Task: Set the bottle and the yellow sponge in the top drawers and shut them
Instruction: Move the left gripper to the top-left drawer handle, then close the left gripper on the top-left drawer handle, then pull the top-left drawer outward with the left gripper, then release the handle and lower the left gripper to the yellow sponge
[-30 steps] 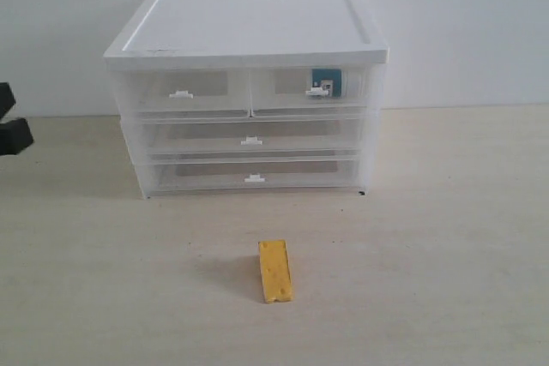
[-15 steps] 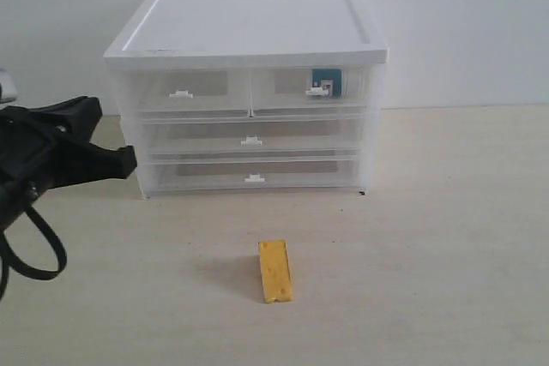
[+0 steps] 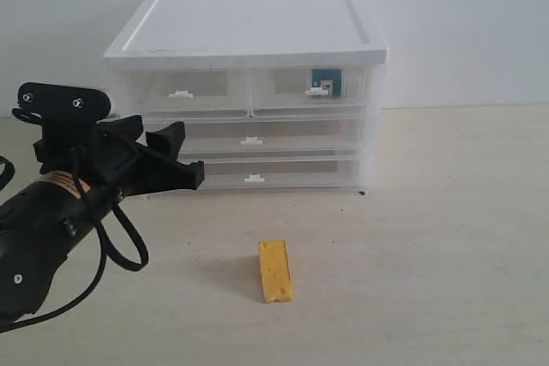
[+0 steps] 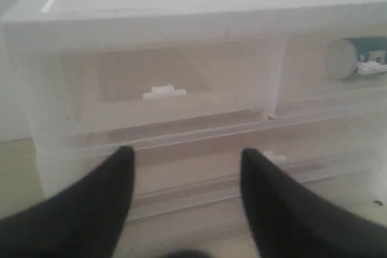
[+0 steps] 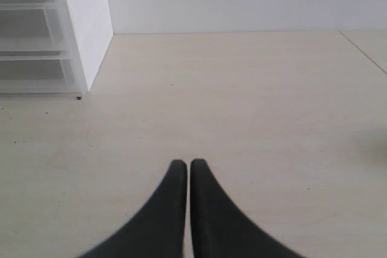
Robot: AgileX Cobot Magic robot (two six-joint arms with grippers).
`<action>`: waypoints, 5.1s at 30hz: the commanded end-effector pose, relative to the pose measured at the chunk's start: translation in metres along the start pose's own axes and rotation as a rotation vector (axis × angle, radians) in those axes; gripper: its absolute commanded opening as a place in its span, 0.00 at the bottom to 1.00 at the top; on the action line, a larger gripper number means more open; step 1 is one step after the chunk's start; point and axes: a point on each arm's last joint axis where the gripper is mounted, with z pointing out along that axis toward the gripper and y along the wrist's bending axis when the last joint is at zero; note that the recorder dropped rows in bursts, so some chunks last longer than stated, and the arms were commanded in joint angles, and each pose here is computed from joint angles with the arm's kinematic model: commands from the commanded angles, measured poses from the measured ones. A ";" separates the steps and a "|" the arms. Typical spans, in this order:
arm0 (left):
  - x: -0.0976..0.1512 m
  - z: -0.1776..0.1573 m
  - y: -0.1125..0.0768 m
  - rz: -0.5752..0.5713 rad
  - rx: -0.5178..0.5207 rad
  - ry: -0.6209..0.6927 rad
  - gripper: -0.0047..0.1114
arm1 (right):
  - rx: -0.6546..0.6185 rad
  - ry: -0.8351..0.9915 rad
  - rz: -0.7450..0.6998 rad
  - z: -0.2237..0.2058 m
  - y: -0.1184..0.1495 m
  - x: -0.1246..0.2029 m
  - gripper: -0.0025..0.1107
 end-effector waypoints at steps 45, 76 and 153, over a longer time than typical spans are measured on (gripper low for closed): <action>0.021 0.079 -0.011 -0.008 -0.191 -0.203 0.63 | 0.008 -0.004 0.000 0.000 0.000 0.001 0.02; 0.022 0.088 0.005 -0.005 -0.221 -0.189 0.08 | 0.008 -0.004 0.000 0.000 0.000 0.001 0.02; -0.027 -0.096 -0.067 0.186 0.500 0.449 0.21 | 0.008 -0.004 0.000 0.000 0.000 0.001 0.02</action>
